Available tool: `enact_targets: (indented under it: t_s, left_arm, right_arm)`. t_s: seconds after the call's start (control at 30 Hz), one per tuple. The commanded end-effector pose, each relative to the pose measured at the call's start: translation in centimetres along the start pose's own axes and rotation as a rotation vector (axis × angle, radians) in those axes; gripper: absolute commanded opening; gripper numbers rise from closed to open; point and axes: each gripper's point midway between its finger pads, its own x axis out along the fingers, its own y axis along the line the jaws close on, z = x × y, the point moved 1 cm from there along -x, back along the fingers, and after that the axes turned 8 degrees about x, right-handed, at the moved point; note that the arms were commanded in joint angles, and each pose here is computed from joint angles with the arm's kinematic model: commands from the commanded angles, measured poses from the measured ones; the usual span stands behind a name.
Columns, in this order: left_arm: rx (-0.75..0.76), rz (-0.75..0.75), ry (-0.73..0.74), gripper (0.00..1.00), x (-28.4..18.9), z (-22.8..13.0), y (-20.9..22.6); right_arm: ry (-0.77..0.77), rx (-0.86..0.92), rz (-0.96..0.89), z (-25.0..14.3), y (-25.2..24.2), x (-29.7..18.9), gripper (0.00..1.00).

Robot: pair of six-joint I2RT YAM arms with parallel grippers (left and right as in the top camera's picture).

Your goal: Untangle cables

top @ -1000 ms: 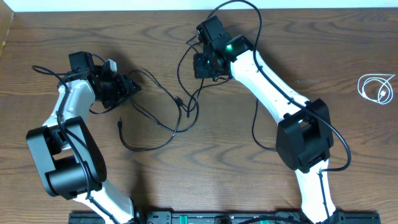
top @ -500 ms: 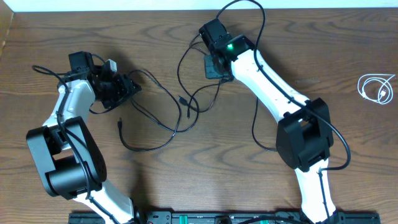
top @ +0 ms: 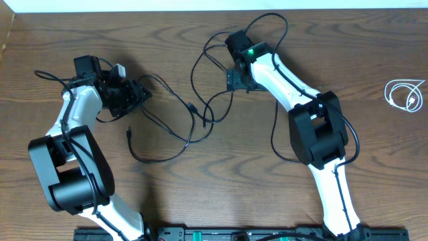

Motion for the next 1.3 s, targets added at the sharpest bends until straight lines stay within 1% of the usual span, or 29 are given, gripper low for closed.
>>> enact_targets:
  t_s: [0.0, 0.07, 0.17, 0.37, 0.5, 0.73, 0.83, 0.87, 0.9, 0.93, 1.03, 1.17, 1.27]
  left_arm:
    - [0.006, -0.012, 0.005, 0.59, 0.2, 0.1, 0.1]
    - [0.006, -0.012, 0.005, 0.59, 0.2, 0.1, 0.1]
    - [0.005, -0.012, 0.005, 0.59, 0.2, 0.1, 0.1]
    - [-0.001, -0.012, 0.004, 0.59, 0.2, 0.1, 0.1]
    - [-0.001, -0.012, 0.005, 0.59, 0.2, 0.1, 0.1]
    - [-0.001, -0.012, 0.005, 0.59, 0.2, 0.1, 0.1]
    - [-0.001, -0.012, 0.005, 0.59, 0.2, 0.1, 0.1]
    - [-0.001, -0.012, 0.005, 0.59, 0.2, 0.1, 0.1]
    - [-0.001, -0.012, 0.005, 0.59, 0.2, 0.1, 0.1]
    - [-0.001, -0.012, 0.005, 0.59, 0.2, 0.1, 0.1]
    - [-0.001, -0.012, 0.004, 0.59, 0.2, 0.1, 0.1]
    - [-0.001, -0.012, 0.005, 0.59, 0.2, 0.1, 0.1]
    - [-0.001, -0.012, 0.005, 0.59, 0.2, 0.1, 0.1]
  right_arm:
    - [0.021, 0.021, 0.018, -0.7, 0.7, 0.3, 0.99]
    - [0.020, 0.013, 0.014, -0.7, 0.7, 0.0, 0.99]
    - [-0.014, 0.015, 0.041, 0.2, 0.9, -2.0, 0.99]
    - [-0.122, 0.019, 0.141, 2.5, 1.8, -8.2, 0.99]
    - [-0.094, 0.004, 0.218, 1.8, 3.4, -8.7, 0.99]
    - [-0.083, -0.033, 0.193, 0.5, 5.0, -6.1, 0.99]
    - [-0.096, -0.036, 0.138, 0.5, 4.6, -4.5, 0.99]
    - [-0.108, -0.011, 0.090, 0.6, 4.0, -3.5, 0.99]
    - [-0.108, 0.000, 0.073, 0.5, 3.7, -2.9, 0.98]
    - [-0.104, 0.013, 0.060, 0.5, 3.5, -2.4, 0.94]
    - [-0.085, 0.059, 0.038, 0.3, 2.9, -0.8, 0.86]
    - [-0.079, 0.167, -0.011, 0.4, 1.6, 1.3, 0.83]
    - [-0.069, 0.225, -0.022, 0.4, 1.1, 2.3, 0.75]
